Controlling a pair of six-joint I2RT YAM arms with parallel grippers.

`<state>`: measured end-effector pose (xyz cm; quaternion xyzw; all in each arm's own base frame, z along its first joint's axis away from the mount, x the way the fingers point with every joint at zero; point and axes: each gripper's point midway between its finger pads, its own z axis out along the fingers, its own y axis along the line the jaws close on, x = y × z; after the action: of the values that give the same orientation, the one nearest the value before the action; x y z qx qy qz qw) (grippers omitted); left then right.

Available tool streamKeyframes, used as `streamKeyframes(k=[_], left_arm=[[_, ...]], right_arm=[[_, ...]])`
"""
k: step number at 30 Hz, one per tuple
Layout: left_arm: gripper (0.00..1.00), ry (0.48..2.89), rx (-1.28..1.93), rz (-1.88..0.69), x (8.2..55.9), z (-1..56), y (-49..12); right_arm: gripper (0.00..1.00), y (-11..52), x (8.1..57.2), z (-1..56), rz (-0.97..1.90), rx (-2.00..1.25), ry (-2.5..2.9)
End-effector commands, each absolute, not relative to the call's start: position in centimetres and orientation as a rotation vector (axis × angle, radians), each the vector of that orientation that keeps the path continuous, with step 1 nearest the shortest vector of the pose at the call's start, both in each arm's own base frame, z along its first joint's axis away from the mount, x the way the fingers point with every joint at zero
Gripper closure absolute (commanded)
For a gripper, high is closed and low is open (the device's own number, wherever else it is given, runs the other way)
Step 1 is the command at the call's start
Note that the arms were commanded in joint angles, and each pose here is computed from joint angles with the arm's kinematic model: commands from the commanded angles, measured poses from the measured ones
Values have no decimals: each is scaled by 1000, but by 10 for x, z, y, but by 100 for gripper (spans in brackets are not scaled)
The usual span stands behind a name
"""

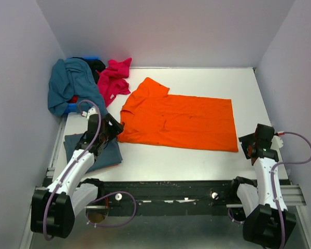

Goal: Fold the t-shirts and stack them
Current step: Fold the flattened tshirt in 1/3 of the way, then grap the side of the flattened tshirt furthest away from the robot with both arms

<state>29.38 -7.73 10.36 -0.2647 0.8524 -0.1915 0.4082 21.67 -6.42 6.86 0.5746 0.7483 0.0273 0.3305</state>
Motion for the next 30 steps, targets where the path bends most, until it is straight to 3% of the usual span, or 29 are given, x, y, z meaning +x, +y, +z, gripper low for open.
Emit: streamKeyframes(k=[1,7,14,18,30], left_arm=[[19,2096,-631,-401,299,127,-63],[16,2017,-483,-486,350,167,-85],[14,1978,-322,-513,449,206,-112],[15,2088,-262,-490,498,199,-126],[19,2112,-258,-628,627,152,-169]], right_arm=[[37,-71,247,120,121,1235,1891],[40,-38,305,171,394,819,1877],[46,-42,355,178,441,757,1938],[48,-40,378,169,457,763,1946],[48,-46,423,163,459,780,1963]])
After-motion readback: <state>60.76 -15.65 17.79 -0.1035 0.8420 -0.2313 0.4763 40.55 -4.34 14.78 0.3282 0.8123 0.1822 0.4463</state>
